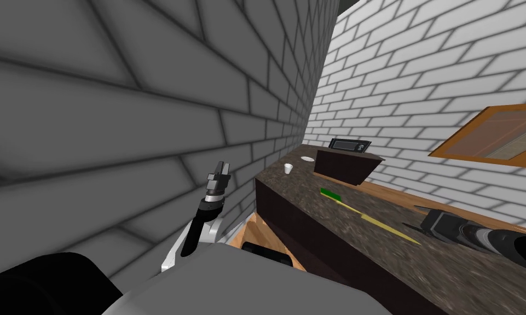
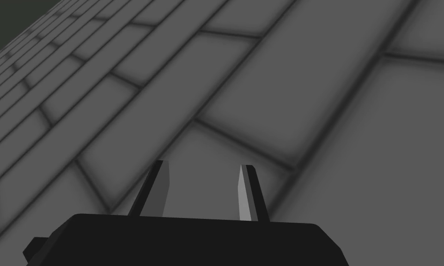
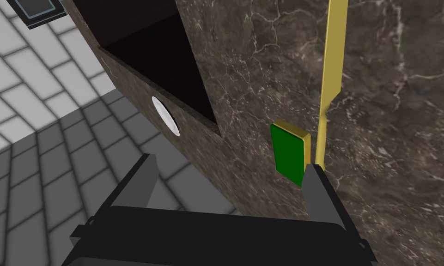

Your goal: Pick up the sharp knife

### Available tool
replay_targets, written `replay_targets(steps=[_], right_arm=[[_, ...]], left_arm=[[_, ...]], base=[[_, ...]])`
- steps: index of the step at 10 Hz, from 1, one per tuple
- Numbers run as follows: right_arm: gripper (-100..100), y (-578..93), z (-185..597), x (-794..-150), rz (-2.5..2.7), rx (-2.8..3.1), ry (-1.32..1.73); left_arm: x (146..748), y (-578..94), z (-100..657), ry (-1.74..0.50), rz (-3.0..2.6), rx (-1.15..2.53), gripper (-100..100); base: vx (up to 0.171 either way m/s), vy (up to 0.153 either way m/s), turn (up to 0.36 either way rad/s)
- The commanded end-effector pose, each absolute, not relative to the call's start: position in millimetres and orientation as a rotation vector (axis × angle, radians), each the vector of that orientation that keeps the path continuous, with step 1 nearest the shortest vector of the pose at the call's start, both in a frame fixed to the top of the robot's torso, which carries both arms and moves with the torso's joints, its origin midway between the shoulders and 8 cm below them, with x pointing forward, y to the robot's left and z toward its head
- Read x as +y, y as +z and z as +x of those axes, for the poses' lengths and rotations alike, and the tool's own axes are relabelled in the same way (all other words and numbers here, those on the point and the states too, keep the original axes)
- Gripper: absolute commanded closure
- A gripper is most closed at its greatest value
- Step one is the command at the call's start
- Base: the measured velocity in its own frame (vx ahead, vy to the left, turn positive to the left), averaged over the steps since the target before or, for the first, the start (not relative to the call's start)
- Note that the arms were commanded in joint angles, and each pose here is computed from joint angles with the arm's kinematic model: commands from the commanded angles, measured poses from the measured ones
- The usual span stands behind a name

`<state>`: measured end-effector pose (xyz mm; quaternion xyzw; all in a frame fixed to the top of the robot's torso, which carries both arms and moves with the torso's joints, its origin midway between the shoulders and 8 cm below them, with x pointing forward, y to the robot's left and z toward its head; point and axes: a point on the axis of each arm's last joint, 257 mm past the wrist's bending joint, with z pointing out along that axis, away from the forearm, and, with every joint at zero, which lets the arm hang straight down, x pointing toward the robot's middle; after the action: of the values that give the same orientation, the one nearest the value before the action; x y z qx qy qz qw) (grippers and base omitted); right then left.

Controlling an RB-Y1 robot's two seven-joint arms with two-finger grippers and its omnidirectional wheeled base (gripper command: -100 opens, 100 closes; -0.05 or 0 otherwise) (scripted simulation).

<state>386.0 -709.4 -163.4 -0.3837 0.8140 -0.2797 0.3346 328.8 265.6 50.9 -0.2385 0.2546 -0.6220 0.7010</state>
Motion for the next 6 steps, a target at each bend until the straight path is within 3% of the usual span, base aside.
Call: replay_targets(steps=[1,6], right_arm=[[-100,-164.1,382.3,-704.6,-0.991,2.148,-0.681],[-100,-190.5,347.0,-699.9,-0.977,2.28,-0.551]], left_arm=[[265.6,50.9,328.8,-1.385,-0.531,0.567,0],[265.6,50.8,328.8,-1.385,-0.531,0.567,0]], base=[[-0.079,-0.05,0.07],[-0.025,-0.051,0.13]])
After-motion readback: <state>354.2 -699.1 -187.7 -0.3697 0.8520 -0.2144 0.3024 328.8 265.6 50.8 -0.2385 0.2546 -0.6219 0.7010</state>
